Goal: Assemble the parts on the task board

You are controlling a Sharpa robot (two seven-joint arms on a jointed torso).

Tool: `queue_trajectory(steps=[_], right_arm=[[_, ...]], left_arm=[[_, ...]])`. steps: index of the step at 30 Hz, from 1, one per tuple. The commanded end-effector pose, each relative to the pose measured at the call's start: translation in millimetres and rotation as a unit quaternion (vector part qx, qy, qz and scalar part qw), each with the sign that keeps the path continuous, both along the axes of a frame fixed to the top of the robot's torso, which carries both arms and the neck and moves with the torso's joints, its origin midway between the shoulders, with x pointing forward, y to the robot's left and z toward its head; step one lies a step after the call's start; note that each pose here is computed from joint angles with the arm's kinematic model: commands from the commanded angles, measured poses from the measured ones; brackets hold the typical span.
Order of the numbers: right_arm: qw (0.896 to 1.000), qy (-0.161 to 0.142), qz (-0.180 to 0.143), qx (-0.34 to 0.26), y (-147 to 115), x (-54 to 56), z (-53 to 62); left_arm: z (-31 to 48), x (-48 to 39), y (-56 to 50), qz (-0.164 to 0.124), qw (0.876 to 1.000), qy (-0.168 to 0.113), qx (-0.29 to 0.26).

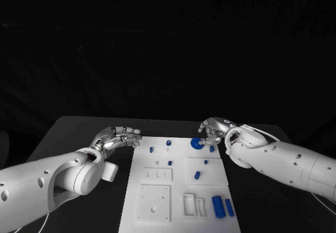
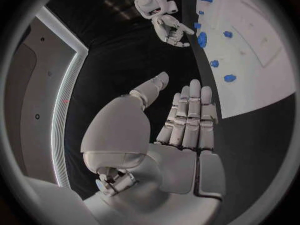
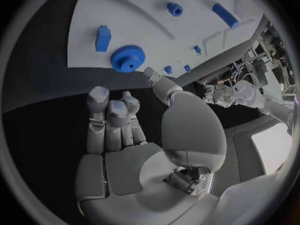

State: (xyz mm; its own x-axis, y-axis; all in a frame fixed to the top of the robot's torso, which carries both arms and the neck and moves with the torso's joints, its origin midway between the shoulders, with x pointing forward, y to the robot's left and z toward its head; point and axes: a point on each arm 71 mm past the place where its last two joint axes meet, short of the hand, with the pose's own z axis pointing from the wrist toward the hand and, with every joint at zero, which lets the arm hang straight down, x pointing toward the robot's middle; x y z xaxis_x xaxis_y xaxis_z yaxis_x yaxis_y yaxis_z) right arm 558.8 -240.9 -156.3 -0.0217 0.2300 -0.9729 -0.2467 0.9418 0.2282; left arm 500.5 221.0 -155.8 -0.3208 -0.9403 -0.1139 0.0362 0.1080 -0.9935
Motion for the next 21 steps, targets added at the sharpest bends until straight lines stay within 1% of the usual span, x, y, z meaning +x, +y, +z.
queue_trajectory(steps=[1,5,8,10,14,18,21], right_arm=[[0.999,0.026,0.020,-0.019,4.6,1.8,-10.6],[0.999,0.030,0.018,-0.020,6.9,4.1,-20.7],[0.999,0.033,0.016,-0.016,8.7,4.9,-23.5],[0.999,0.038,0.013,-0.008,8.7,5.6,-24.6],[0.999,0.035,0.011,-0.009,8.7,6.5,-24.8],[0.999,0.017,0.017,-0.026,9.3,7.2,-23.6],[0.999,0.024,0.016,-0.022,9.0,7.7,-24.6]], left_arm=[[1.8,-0.1,-2.0,-0.007,1.000,-0.005,-0.005],[1.7,0.1,-2.0,-0.006,1.000,-0.005,-0.004],[1.7,0.3,-1.7,-0.006,1.000,-0.005,-0.004],[1.6,0.5,-1.6,-0.006,1.000,-0.005,-0.004],[1.5,0.9,-1.8,-0.006,1.000,-0.005,-0.004],[1.4,1.0,-1.4,-0.006,1.000,-0.005,-0.004],[1.3,1.2,-1.5,-0.005,1.000,-0.004,-0.004]])
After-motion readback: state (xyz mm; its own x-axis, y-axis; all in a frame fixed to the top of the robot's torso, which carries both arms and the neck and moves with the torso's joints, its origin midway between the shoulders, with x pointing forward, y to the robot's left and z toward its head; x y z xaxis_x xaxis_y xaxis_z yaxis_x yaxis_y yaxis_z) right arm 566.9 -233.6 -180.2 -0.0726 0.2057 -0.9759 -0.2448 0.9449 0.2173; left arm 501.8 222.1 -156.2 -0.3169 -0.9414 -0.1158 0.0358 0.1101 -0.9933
